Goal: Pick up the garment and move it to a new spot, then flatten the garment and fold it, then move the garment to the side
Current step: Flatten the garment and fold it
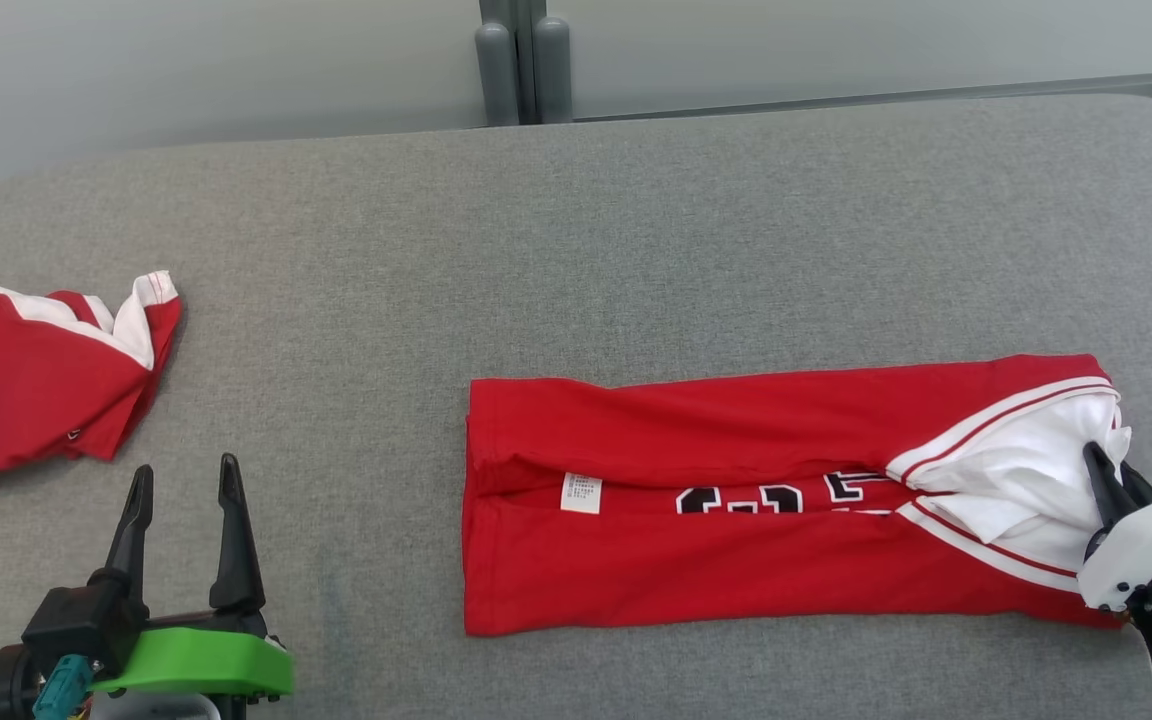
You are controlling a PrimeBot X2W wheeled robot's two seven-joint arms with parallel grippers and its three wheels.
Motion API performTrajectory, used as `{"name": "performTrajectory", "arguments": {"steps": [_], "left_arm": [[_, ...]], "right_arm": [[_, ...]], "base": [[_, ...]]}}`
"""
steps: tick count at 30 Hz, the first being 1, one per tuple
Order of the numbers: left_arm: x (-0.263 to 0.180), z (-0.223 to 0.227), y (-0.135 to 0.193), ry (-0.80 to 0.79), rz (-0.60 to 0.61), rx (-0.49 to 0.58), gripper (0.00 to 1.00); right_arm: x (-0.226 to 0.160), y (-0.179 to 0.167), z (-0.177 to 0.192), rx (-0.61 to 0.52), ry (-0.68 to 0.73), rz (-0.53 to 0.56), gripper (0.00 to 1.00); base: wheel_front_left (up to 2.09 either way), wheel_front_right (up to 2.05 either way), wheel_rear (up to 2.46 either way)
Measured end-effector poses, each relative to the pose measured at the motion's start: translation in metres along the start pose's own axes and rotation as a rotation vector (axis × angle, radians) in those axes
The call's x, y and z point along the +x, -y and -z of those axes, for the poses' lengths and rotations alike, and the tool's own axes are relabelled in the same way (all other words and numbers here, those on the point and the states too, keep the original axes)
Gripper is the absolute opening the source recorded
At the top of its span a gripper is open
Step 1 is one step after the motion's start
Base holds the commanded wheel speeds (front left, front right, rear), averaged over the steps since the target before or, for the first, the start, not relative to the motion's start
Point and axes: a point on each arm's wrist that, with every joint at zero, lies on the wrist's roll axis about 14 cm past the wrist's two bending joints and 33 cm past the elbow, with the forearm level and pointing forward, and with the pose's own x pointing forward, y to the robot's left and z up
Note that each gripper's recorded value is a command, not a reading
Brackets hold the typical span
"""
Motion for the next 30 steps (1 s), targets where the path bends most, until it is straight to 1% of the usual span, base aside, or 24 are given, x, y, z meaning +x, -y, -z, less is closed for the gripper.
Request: {"name": "performTrajectory", "arguments": {"steps": [3, 7, 19, 25, 30], "left_arm": [[-0.002, 0.003, 0.003, -0.008, 0.007, -0.006, 1.0], [0.0, 0.004, 0.011, -0.011, 0.029, -0.011, 1.0], [-0.002, 0.002, 0.018, -0.008, 0.051, -0.015, 1.0], [-0.008, 0.002, 0.011, -0.008, 0.029, -0.017, 1.0], [-0.013, 0.003, 0.007, -0.013, 0.016, -0.019, 1.0]], "right_arm": [[-0.003, -0.004, -0.006, -0.004, 0.019, -0.015, 0.0], [-0.005, -0.027, -0.014, 0.0, 0.057, -0.081, 0.0], [-0.021, -0.148, -0.026, 0.031, 0.101, -0.392, 0.0], [-0.033, -0.21, -0.02, 0.045, 0.078, -0.544, 0.0], [-0.04, -0.257, -0.016, 0.058, 0.066, -0.65, 0.0]], "base": [[0.0, 0.0, 0.0], [0.0, 0.0, 0.0], [0.0, 0.0, 0.0], [0.0, 0.0, 0.0], [0.0, 0.0, 0.0]]}}
